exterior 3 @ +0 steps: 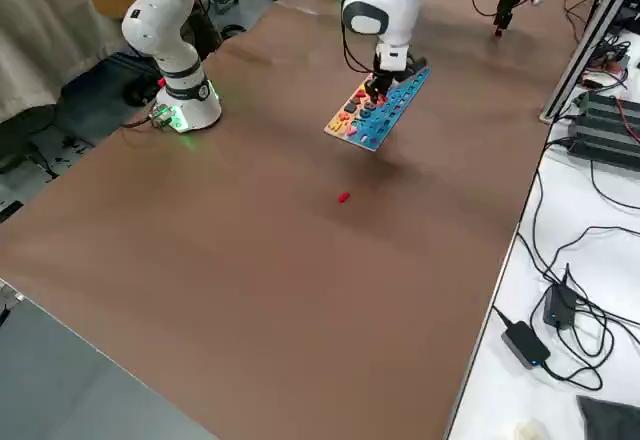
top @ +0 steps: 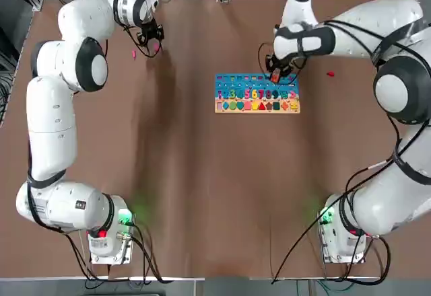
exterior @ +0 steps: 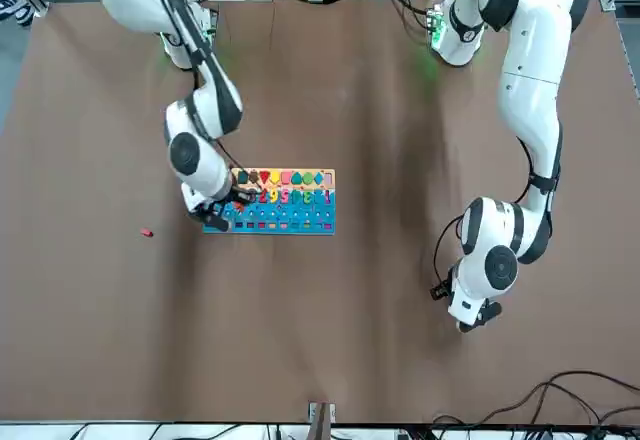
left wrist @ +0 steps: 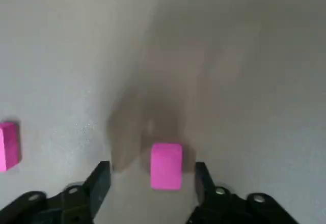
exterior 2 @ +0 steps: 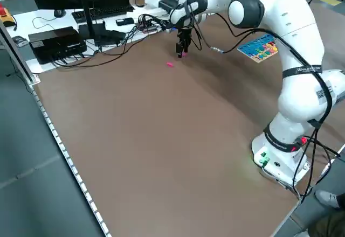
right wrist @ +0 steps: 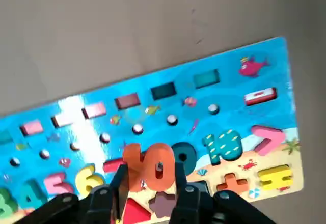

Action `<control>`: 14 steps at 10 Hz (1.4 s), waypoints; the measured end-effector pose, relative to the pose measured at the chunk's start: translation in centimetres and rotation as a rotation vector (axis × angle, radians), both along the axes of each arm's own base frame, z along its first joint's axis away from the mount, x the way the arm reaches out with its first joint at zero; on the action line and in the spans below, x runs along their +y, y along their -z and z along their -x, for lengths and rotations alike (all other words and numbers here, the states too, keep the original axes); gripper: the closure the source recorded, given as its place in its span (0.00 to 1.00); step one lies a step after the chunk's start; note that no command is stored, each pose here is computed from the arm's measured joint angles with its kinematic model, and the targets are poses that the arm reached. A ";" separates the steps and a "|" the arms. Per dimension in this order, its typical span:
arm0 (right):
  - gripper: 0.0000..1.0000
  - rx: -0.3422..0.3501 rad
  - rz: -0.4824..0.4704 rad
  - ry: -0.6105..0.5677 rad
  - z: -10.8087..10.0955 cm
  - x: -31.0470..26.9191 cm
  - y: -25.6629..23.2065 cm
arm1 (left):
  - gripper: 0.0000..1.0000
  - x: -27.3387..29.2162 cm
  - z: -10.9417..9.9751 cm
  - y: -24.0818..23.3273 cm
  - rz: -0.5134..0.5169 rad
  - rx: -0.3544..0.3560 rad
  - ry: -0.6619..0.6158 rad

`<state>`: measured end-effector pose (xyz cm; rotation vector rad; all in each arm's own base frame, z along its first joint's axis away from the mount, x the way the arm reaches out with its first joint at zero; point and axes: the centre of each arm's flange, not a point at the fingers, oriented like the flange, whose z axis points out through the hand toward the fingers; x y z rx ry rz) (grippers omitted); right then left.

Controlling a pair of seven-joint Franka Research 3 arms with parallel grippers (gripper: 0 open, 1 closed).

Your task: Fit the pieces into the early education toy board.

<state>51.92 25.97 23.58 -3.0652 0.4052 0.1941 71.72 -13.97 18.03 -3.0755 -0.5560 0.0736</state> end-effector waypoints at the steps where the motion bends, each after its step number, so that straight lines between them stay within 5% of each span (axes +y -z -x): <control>1: 0.60 -0.004 -0.005 -0.066 0.7 0.0 0.6 | 0.31 0.0 0.0 0.1 0.000 0.000 -0.002; 4: 0.60 -0.007 -0.014 -0.211 0.9 -2.4 1.0 | 0.52 0.0 -0.2 -0.1 0.001 -0.005 -0.003; 9: 0.60 -0.054 -0.016 -0.226 3.4 -3.8 2.8 | 0.57 0.0 -0.2 -0.2 0.001 -0.007 -0.003; 14: 0.60 -0.063 -0.012 -0.230 2.1 -6.9 2.6 | 0.73 -0.6 -0.4 -0.7 0.004 -0.018 0.004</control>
